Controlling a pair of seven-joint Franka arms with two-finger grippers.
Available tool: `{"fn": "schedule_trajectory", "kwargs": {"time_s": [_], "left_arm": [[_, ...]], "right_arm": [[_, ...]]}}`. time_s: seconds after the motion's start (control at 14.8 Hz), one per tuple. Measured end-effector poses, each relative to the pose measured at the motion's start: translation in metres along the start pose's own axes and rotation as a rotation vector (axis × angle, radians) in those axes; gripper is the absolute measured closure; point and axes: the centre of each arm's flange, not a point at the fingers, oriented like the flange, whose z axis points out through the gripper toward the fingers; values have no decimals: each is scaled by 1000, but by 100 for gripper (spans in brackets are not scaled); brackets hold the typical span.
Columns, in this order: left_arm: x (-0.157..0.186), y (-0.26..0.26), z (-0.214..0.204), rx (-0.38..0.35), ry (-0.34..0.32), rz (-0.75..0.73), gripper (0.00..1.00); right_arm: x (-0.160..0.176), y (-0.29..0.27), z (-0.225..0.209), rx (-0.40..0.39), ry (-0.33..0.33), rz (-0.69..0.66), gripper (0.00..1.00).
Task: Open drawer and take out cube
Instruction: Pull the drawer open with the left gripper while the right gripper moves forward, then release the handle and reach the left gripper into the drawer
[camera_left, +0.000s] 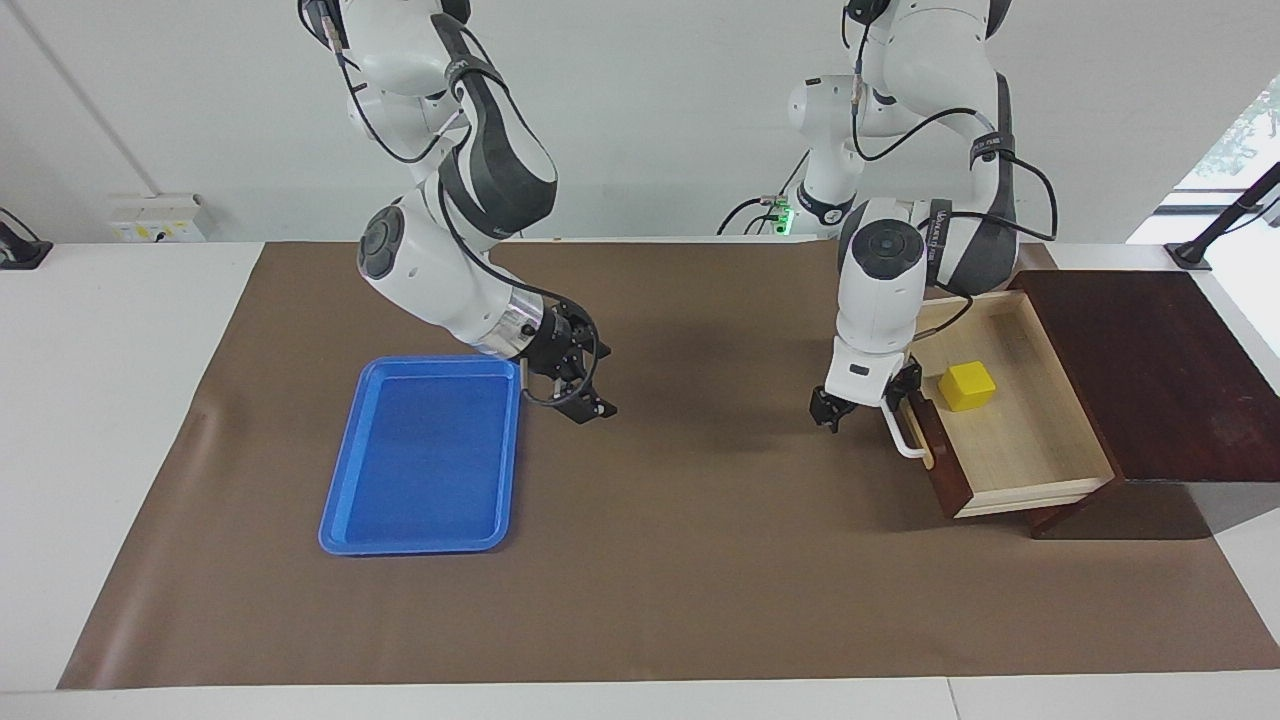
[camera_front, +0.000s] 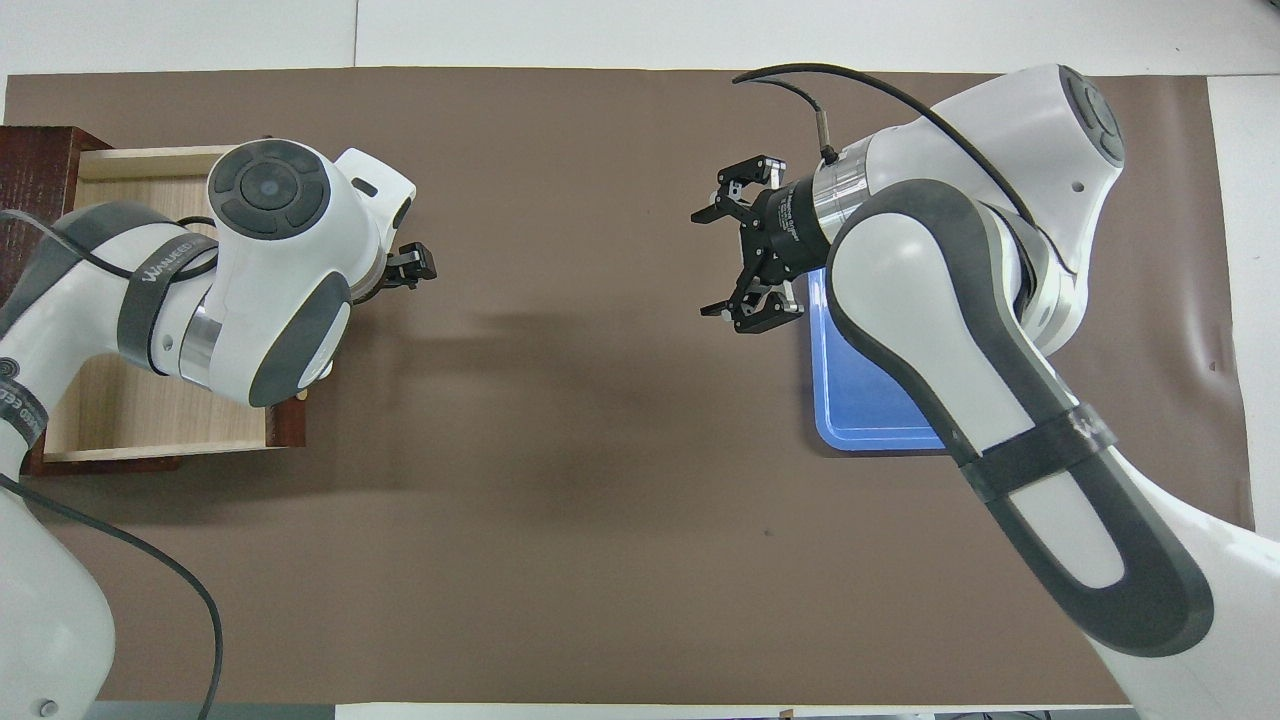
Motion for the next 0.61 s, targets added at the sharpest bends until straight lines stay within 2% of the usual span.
{"fn": "schedule_trajectory", "kwargs": {"time_s": [0.2,0.34,0.61], "left_arm": [[-11,23,-7,-23,0,-2,0],[-7,22,-16,-21,-10,-19,0],[20,-9,-75,-51,-96,-147,0]], "right_arm": [[-7,0,-1,4,-12,-9,1],[-11,0,-1,5,-14,-15,1],[-9,0,0,-5,-13,-12,1]]}}
